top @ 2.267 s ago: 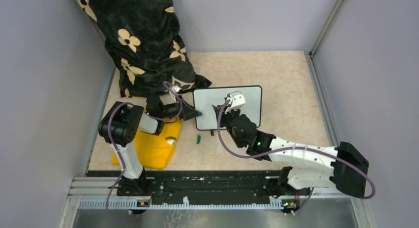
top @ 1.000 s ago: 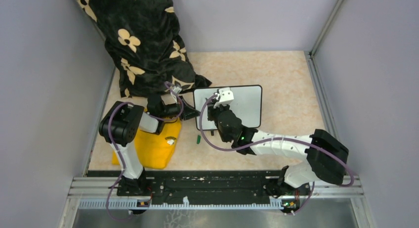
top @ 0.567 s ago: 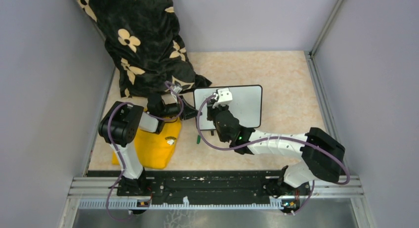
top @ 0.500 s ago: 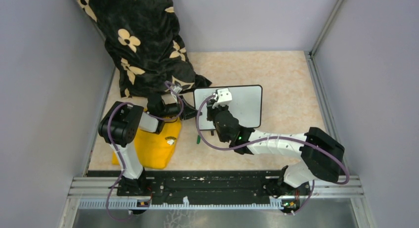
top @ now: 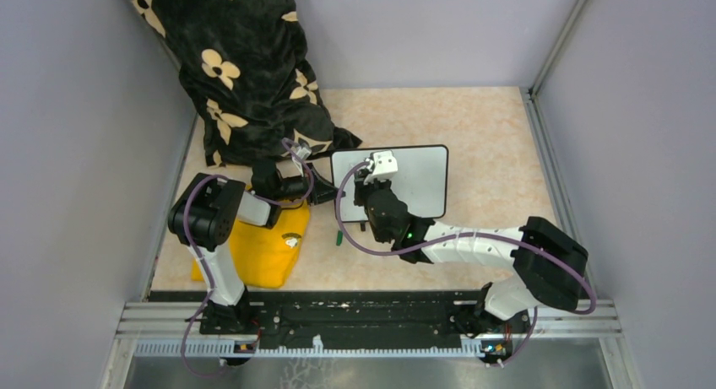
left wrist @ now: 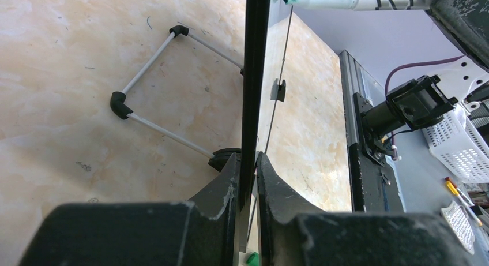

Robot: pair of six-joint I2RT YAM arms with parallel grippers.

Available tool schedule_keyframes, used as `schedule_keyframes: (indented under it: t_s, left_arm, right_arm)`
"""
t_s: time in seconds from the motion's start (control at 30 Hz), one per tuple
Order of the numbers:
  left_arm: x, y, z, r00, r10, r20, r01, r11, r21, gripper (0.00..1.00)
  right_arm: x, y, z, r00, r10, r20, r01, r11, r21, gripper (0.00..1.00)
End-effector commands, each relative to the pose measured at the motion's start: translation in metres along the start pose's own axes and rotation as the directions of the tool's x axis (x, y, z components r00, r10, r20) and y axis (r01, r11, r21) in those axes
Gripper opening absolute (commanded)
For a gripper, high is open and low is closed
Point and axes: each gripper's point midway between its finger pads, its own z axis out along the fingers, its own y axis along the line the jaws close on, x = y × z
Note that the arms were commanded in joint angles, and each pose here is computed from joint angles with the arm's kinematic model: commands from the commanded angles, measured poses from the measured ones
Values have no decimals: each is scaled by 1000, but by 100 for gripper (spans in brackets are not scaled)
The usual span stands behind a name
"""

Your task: Write a sentence on the whiteboard

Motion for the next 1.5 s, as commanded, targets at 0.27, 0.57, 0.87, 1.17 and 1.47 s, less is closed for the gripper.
schedule_keyframes:
  t_s: [0.27,0.57,0.87,1.17,1.47]
  left_arm:
    - [-4,8,-1,1000,15,4,-15,999,-34,0]
    - [-2,8,-1,1000,13,-1,-13,999,-36,0]
    - [-2,9,-1,1000,13,-5,-14,999,-38,0]
    - [-2,9,0,1000,16,-7,-17,999,-38,0]
    - [-2,8,1,1000,19,-10,-19,999,-36,0]
  right_arm:
    - [0,-11,-6,999,50,7,-50,998,29,0]
    - [-4,-13,-11,998,70,11,-70,997,21,0]
    - [-43,-7,-13,987,135,86,-134,991,-16,0]
    - [-37,-13,-3,989,132,68,-133,991,11,0]
    - [-29,-14,0,989,135,55,-136,991,5,0]
